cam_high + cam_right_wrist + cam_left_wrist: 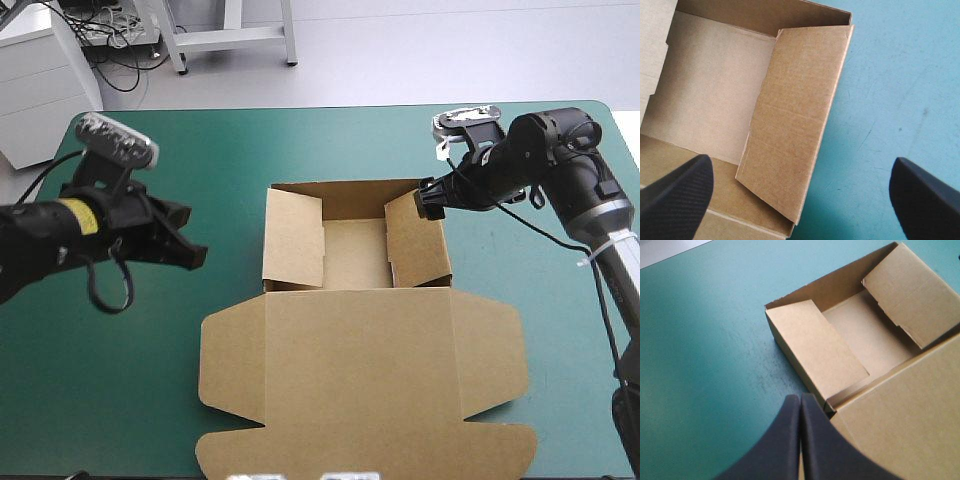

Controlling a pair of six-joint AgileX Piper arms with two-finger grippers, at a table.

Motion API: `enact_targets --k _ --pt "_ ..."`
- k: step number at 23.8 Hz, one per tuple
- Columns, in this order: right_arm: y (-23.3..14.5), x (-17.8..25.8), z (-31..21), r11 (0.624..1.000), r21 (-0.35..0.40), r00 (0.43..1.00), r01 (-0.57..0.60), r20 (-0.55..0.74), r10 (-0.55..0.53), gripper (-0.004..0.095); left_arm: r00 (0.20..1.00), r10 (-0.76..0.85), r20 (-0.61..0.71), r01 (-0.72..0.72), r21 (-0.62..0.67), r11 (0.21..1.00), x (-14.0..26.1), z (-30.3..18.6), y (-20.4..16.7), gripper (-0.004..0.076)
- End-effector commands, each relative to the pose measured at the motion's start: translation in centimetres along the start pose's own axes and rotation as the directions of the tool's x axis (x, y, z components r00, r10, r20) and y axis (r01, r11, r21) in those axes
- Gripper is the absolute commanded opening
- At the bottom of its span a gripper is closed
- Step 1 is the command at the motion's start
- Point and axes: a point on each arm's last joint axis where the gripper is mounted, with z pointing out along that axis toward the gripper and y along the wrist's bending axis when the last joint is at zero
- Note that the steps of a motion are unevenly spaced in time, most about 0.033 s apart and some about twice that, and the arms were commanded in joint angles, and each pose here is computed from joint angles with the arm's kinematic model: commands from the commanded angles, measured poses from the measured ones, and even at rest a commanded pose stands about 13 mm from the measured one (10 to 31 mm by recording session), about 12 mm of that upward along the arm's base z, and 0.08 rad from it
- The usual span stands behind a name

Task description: Fold the box

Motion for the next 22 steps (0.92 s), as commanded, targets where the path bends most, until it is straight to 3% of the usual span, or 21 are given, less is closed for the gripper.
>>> enact_targets --k 1,7,13,16,22 --pt "0.3 -0.1 -2.4 1.0 -0.008 0.996 0.019 0.083 -0.018 0.0873 0.999 0.007 -0.038 -0.008 -0.013 1.0 4.5 -2.2 0.0 -0.0032" --pt "0.2 -0.2 -2.3 1.0 -0.007 0.996 0.029 0.09 -0.028 0.0873 0.992 0.006 -0.123 -0.008 -0.012 1.0 11.1 -1.7 -0.1 -0.0032" --pt "0.2 -0.6 -0.2 0.999 -0.027 0.999 0.018 0.037 -0.017 0.0873 0.993 -0.025 -0.117 0.024 -0.015 1.0 16.4 -0.5 -0.1 -0.0032" --pt "-0.1 -1.2 3.3 0.999 -0.031 0.999 0.01 -0.041 -0.011 0.0873 0.986 -0.069 -0.152 0.067 -0.022 0.998 19.9 1.0 -0.1 -0.0032" --pt "-0.9 -1.5 10.0 1.0 -0.026 0.985 -0.007 -0.174 0.002 0.0873 0.977 -0.098 -0.187 0.096 -0.019 0.995 21.1 1.9 -0.2 -0.0032"
